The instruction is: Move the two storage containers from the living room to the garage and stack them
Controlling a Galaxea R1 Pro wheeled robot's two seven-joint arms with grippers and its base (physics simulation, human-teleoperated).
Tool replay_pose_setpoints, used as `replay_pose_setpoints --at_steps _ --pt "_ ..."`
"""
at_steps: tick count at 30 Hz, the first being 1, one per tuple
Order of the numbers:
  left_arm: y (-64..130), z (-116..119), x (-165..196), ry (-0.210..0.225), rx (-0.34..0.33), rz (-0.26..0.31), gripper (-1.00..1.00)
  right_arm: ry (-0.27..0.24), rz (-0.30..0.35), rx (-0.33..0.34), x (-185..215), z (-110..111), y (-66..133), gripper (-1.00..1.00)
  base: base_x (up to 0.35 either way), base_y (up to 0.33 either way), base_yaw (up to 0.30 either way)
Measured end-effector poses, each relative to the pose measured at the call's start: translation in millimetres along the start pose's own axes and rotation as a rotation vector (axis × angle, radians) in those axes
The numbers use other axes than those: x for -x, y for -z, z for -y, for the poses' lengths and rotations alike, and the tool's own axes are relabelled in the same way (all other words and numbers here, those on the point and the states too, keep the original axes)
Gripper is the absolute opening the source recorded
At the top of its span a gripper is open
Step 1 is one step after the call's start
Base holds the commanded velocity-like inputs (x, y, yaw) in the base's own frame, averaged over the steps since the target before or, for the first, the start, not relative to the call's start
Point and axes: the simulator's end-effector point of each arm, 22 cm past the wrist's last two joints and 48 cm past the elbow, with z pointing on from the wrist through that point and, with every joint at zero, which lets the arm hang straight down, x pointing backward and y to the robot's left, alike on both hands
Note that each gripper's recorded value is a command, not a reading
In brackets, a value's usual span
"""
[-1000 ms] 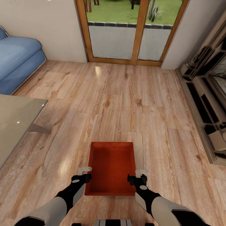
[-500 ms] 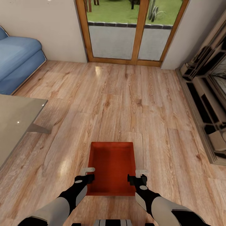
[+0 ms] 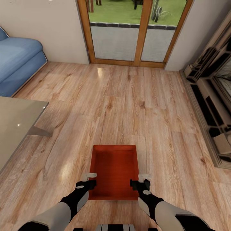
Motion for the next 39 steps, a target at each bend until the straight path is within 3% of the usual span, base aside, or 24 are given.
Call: replay_pose_setpoints --at_steps 18,39 --pt "0.1 -0.5 0.6 0.004 0.004 0.003 1.00 0.001 0.000 0.000 0.0 0.4 -0.1 1.00 0.000 0.000 0.000" --pt "-39.0 -0.2 -17.4 0.000 0.005 0.003 1.00 -0.004 0.001 -0.001 -22.6 -1.4 -36.0 1.00 0.000 0.000 0.000"
